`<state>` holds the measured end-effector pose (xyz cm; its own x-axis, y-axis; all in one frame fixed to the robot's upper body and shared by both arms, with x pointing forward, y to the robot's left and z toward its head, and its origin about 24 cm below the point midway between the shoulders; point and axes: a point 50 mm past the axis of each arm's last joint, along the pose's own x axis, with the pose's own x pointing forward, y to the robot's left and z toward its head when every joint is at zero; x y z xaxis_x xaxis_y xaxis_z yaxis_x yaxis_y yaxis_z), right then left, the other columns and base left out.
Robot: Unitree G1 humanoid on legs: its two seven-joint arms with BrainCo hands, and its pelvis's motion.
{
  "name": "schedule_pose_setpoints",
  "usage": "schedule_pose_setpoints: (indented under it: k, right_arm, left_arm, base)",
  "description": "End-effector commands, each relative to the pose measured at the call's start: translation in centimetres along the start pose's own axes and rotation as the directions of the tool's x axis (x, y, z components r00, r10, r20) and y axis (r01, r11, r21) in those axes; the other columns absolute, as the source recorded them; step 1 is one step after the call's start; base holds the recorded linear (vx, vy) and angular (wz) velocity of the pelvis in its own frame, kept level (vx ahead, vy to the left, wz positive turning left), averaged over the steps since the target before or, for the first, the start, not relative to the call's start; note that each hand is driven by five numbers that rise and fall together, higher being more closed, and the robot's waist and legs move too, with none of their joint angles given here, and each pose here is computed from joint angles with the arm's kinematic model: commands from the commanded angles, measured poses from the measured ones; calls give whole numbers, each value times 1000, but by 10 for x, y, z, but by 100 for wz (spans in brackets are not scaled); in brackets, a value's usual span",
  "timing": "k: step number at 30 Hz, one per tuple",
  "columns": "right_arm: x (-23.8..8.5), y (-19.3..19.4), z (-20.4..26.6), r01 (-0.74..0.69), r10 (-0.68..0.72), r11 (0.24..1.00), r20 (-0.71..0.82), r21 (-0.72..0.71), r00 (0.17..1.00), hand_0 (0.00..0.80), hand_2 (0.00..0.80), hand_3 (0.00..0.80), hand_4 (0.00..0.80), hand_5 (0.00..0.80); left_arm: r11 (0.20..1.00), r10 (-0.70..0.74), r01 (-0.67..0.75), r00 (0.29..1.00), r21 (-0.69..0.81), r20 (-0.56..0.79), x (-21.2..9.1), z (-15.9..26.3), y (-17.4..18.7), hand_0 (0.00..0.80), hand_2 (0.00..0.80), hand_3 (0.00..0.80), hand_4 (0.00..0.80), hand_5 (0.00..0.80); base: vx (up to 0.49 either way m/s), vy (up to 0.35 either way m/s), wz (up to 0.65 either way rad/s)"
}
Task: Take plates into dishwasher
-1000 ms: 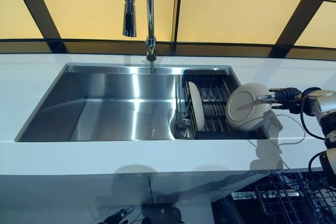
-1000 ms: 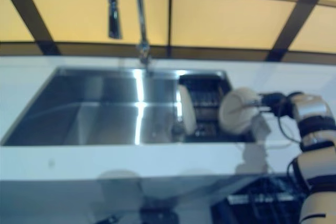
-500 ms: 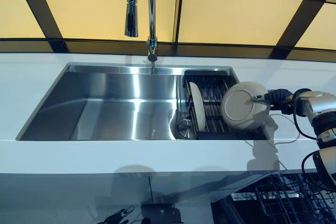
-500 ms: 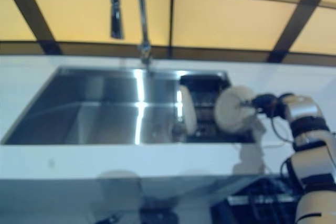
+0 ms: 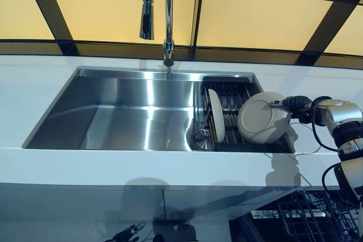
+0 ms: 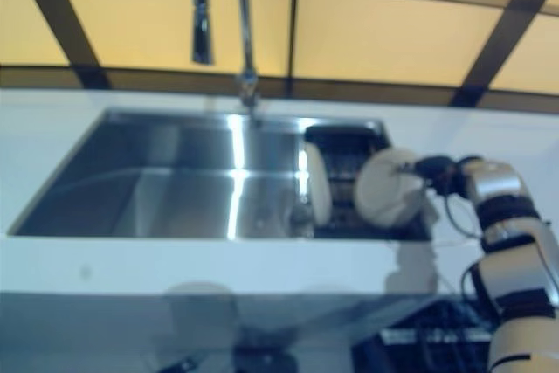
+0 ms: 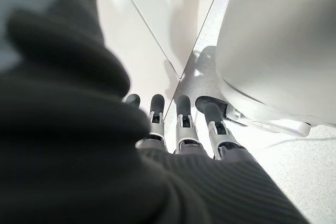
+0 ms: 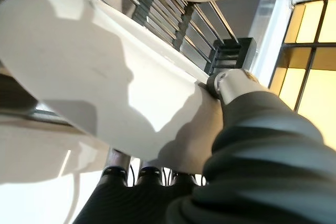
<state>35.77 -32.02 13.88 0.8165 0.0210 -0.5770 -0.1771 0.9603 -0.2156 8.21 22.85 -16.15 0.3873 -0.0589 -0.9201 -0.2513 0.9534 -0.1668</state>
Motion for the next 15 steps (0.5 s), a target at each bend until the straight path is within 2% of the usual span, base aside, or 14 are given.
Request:
schedule_pose_setpoints:
  k: [1, 3, 8, 15]
  right_arm:
    - [-23, -20, 42, 95, -92, 995, 203, -5, 975, 800, 800, 800, 800, 800]
    - [-34, -31, 53, 165, -160, 986, 247, 0, 956, 800, 800, 800, 800, 800]
    - [-47, -39, 67, 235, -220, 972, 299, -16, 928, 800, 800, 800, 800, 800]
    - [-82, -62, 94, 386, -352, 922, 398, -5, 847, 800, 800, 800, 800, 800]
  left_arm:
    - [999, -9, 8, 999, 33, 43, 2, 19, -1, 0, 0, 0, 0, 0]
    - [999, -6, 5, 999, 32, 44, 2, 17, -1, 0, 0, 0, 0, 0]
    - [1000, -2, 1, 999, 28, 41, 2, 16, 0, 0, 0, 0, 0, 0]
    - [1000, 10, -11, 999, 26, 32, 0, 10, 4, 0, 0, 0, 0, 0]
  base:
    - [0, 0, 0]
    - [0, 0, 0]
    - [0, 0, 0]
    - [2, 7, -2]
